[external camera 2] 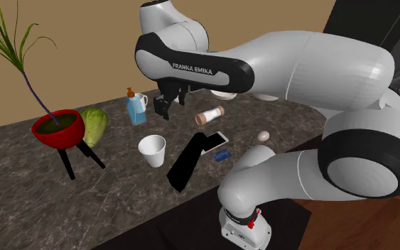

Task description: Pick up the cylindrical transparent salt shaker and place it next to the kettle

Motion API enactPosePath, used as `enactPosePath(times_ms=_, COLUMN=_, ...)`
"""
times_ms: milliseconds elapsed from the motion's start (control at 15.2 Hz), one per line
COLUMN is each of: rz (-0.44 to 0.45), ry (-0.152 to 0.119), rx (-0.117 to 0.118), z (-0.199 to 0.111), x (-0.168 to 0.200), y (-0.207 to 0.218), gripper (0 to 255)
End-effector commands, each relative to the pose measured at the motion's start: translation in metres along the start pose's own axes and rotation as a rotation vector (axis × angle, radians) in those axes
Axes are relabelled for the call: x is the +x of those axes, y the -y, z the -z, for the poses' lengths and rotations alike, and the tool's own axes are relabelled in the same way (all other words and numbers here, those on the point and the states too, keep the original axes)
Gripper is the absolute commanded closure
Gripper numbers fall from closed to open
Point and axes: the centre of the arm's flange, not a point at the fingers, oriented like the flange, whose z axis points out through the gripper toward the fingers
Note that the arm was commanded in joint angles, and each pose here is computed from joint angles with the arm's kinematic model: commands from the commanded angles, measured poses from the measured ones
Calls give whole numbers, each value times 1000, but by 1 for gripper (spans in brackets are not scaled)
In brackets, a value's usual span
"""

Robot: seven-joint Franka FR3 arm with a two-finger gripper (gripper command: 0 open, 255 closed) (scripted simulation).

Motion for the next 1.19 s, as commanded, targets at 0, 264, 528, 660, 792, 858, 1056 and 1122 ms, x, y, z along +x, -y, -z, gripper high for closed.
enactPosePath(times_ms=0, rz=0, ry=0, rx=0, z=0, x=0, y=0, gripper=0)
enactPosePath(times_ms=264, rz=125, ry=-18, rx=24, z=-27, x=-21, y=-45, gripper=0)
enactPosePath(times_ms=528, rz=251, ry=-37, rx=48, z=-55, x=-37, y=-92, gripper=0)
enactPosePath(times_ms=660, rz=314, ry=-46, rx=60, z=-70, x=-42, y=-116, gripper=0)
enactPosePath(times_ms=792, rz=376, ry=-55, rx=71, z=-85, x=-45, y=-140, gripper=0)
enactPosePath(times_ms=858, rz=408, ry=-60, rx=77, z=-92, x=-46, y=-152, gripper=0)
enactPosePath(times_ms=1056, rz=502, ry=-74, rx=95, z=-115, x=-47, y=-188, gripper=0)
enactPosePath(times_ms=1122, rz=533, ry=-78, rx=101, z=-123, x=-47, y=-199, gripper=0)
